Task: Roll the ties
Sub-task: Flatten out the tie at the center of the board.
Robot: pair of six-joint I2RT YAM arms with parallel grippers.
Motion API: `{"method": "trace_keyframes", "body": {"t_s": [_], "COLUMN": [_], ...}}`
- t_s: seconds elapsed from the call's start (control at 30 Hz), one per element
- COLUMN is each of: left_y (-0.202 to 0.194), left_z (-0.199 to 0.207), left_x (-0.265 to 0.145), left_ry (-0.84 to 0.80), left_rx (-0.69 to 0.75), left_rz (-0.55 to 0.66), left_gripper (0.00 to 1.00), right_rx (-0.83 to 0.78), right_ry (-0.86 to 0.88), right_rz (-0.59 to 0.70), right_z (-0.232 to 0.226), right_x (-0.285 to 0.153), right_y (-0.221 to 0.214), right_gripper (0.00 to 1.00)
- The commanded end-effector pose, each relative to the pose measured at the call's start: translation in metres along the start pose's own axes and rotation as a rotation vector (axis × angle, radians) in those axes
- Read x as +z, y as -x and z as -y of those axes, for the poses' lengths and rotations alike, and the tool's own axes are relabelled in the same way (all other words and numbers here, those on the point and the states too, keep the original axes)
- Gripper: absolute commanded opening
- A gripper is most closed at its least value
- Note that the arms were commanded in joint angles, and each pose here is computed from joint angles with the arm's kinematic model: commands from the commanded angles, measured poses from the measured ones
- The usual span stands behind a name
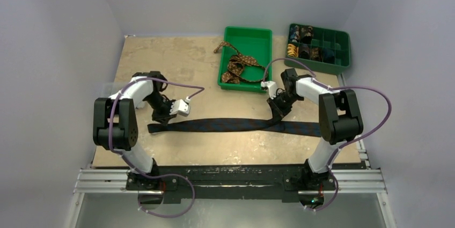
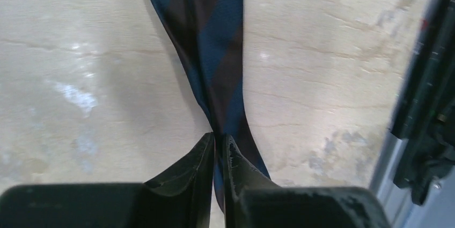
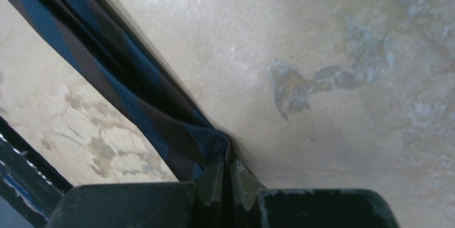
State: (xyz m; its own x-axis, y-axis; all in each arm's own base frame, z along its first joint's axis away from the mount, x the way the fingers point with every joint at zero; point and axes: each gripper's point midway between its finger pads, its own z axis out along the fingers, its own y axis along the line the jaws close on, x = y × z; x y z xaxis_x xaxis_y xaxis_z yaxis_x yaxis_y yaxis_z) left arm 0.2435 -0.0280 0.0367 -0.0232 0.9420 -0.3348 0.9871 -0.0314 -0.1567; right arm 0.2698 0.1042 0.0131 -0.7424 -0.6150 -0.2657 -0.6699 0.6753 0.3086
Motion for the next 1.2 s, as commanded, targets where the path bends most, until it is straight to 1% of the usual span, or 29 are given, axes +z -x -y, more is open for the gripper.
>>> {"method": "trace_keyframes", "body": {"t_s": [0.0,0.03,0.07,0.1,0.13,0.17,0.2,0.27,0.3,0.33,0.37,0.43,0.47,0.5,0.57,0.6,0.63,0.7,0.77,0.8,0.83,0.9,0.93,0.97,1.0,1.07,1.1,1.13,1.17], "left_y": [0.006,0.006,0.006,0.005,0.007,0.017,0.028,0.05,0.06,0.073,0.085,0.115,0.131,0.148,0.179,0.194,0.211,0.234,0.251,0.26,0.267,0.277,0.275,0.274,0.273,0.273,0.272,0.272,0.274], "left_z": [0.047,0.051,0.052,0.05,0.047,0.039,0.032,0.018,0.011,0.004,-0.003,-0.015,-0.023,-0.031,-0.047,-0.05,-0.052,-0.041,-0.027,-0.024,-0.021,-0.013,-0.02,-0.02,-0.02,-0.018,-0.019,-0.02,-0.018], "left_x": [-0.006,-0.006,-0.005,-0.005,-0.006,-0.012,-0.017,-0.029,-0.034,-0.038,-0.044,-0.062,-0.075,-0.091,-0.122,-0.139,-0.153,-0.16,-0.152,-0.149,-0.146,-0.144,-0.146,-0.151,-0.157,-0.174,-0.179,-0.181,-0.18], "left_ry": [-0.149,-0.151,-0.142,-0.127,-0.109,-0.076,-0.046,0.048,0.095,0.147,0.192,0.273,0.327,0.387,0.508,0.561,0.607,0.62,0.558,0.524,0.496,0.423,0.465,0.501,0.552,0.679,0.722,0.726,0.695], "left_rx": [-0.046,-0.052,-0.063,-0.085,-0.105,-0.122,-0.138,-0.135,-0.122,-0.106,-0.101,-0.092,-0.11,-0.132,-0.181,-0.173,-0.117,-0.061,-0.034,-0.04,-0.057,-0.096,-0.155,-0.157,-0.14,-0.063,-0.055,-0.075,-0.095], "left_rz": [0.006,0.007,0.005,0.001,0.009,0.056,0.106,0.188,0.206,0.219,0.242,0.324,0.387,0.463,0.631,0.715,0.79,0.868,0.864,0.847,0.822,0.803,0.774,0.764,0.776,0.847,0.875,0.888,0.876], "left_gripper": [0.05,0.01,0.0,0.0,0.03,0.12,0.24,0.44,0.53,0.57,0.65,0.88,0.96,0.98,1.0,1.0,1.0,1.0,1.0,1.0,1.0,1.0,1.0,1.0,1.0,1.0,1.0,1.0,1.0], "right_rx": [-0.093,-0.102,-0.106,-0.108,-0.107,-0.105,-0.098,-0.076,-0.072,-0.068,-0.067,-0.052,-0.033,-0.013,0.023,0.035,0.052,0.089,0.107,0.112,0.11,0.106,0.098,0.086,0.071,0.027,0.014,-0.002,-0.013], "right_ry": [-0.129,-0.128,-0.117,-0.096,-0.077,-0.076,-0.058,0.008,0.032,0.059,0.089,0.121,0.15,0.172,0.21,0.22,0.221,0.209,0.21,0.196,0.195,0.205,0.202,0.194,0.184,0.129,0.088,0.057,0.035], "right_rz": [-0.153,-0.152,-0.15,-0.135,-0.118,-0.102,-0.08,-0.019,0.002,0.026,0.054,0.096,0.12,0.132,0.139,0.138,0.133,0.109,0.083,0.051,0.031,0.018,0.017,0.018,0.027,0.032,0.031,0.021,0.011], "right_z": [0.028,0.028,0.027,0.023,0.019,0.017,0.012,-0.004,-0.011,-0.018,-0.027,-0.04,-0.047,-0.053,-0.061,-0.062,-0.06,-0.052,-0.045,-0.04,-0.039,-0.039,-0.039,-0.04,-0.04,-0.035,-0.029,-0.024,-0.019], "right_x": [-0.004,-0.005,-0.007,-0.008,-0.011,-0.015,-0.018,-0.025,-0.03,-0.036,-0.042,-0.054,-0.059,-0.061,-0.062,-0.061,-0.058,-0.051,-0.047,-0.043,-0.041,-0.041,-0.042,-0.045,-0.049,-0.056,-0.059,-0.062,-0.066], "right_y": [-0.047,-0.047,-0.046,-0.042,-0.037,-0.032,-0.026,-0.012,-0.008,-0.003,0.003,0.011,0.016,0.018,0.018,0.015,0.012,0.004,-0.001,-0.006,-0.009,-0.011,-0.012,-0.012,-0.011,-0.013,-0.015,-0.017,-0.02], "right_gripper": [0.0,0.0,0.0,0.0,0.0,0.0,0.0,0.0,0.0,0.0,0.0,0.0,0.0,0.0,0.0,0.0,0.0,0.0,0.0,0.05,0.14,0.26,0.32,0.39,0.43,0.48,0.51,0.51,0.51]}}
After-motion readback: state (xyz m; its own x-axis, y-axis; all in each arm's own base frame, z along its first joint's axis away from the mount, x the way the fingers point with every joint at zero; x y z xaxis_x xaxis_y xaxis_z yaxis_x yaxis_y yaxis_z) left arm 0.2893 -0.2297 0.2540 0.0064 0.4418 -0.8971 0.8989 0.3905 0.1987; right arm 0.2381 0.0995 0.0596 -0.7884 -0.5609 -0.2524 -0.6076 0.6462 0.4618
